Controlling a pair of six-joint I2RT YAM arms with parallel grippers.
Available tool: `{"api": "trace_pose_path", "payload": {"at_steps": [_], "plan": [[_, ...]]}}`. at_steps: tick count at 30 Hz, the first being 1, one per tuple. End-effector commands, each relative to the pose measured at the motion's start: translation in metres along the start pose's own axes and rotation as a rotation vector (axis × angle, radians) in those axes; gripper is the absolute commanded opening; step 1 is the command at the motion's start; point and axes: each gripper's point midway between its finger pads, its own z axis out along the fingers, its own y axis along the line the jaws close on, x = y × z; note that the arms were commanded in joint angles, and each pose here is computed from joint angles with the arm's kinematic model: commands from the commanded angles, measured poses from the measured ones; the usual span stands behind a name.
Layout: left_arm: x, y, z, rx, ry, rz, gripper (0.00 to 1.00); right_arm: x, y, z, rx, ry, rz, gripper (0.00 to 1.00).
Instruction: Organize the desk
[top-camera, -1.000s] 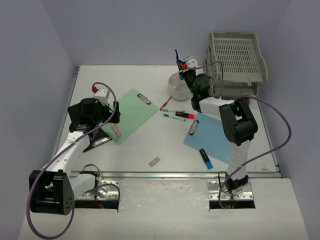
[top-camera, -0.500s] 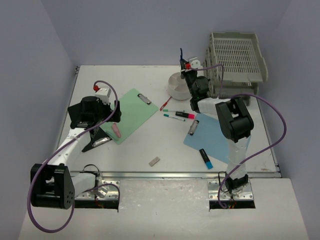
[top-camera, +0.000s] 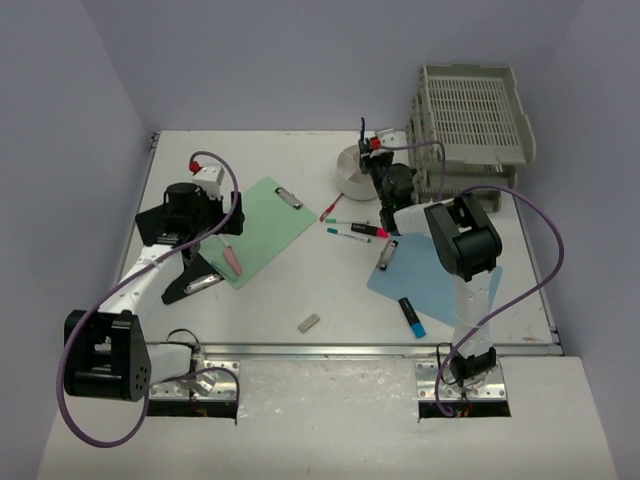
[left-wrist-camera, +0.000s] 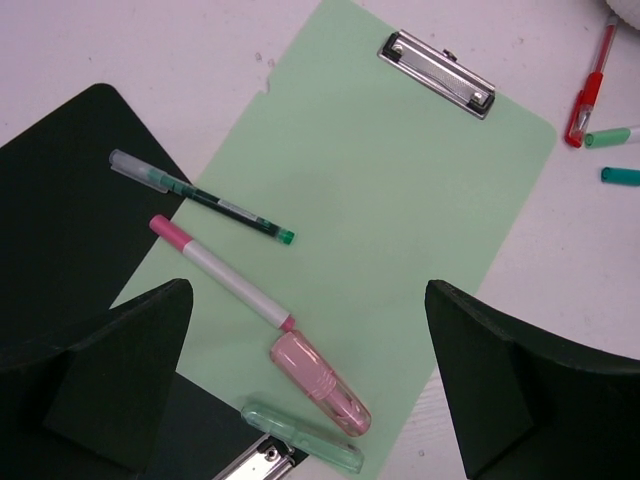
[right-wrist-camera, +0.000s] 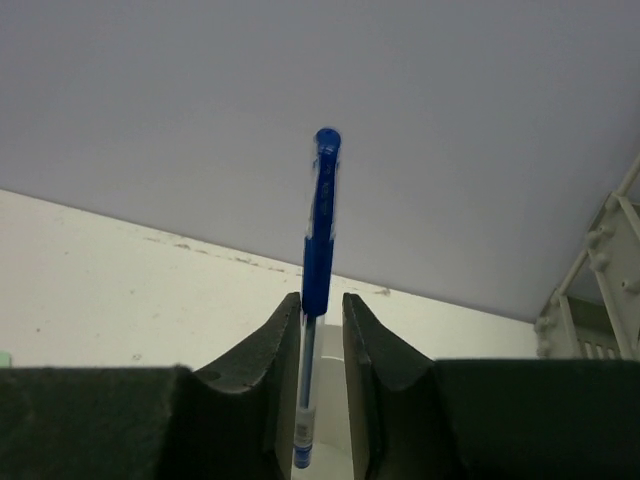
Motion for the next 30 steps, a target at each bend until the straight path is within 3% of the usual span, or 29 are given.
{"api": "trace_pose_path", "payload": {"at_steps": [1, 4, 7, 11, 21, 24, 30], "plan": [[-0.046, -0.011, 0.009, -0.032, -0.115, 0.089, 1.0, -0.017, -0.011, -0.001, 0.058, -0.06, 0.031, 0.31], [-0.056, -0.03, 0.019, -0.012, -0.118, 0.138, 0.98, -0.019, -0.013, -0.002, 0.067, -0.063, 0.034, 0.44], [-0.069, -0.046, 0.036, 0.022, -0.104, 0.132, 0.94, -0.025, -0.014, -0.005, 0.066, -0.074, 0.016, 0.49], [-0.069, -0.072, 0.066, 0.08, -0.042, 0.126, 0.88, -0.042, -0.016, -0.011, 0.066, -0.094, 0.006, 0.5], [-0.071, -0.164, 0.143, 0.173, -0.022, 0.208, 0.78, -0.08, -0.026, -0.045, 0.029, -0.148, -0.114, 0.52], [-0.063, -0.179, 0.162, 0.195, 0.015, 0.208, 0.72, -0.083, -0.03, -0.057, 0.019, -0.14, -0.146, 0.52], [-0.051, -0.196, 0.186, 0.212, 0.063, 0.214, 0.7, -0.09, -0.036, -0.078, -0.008, -0.127, -0.203, 0.52]]}}
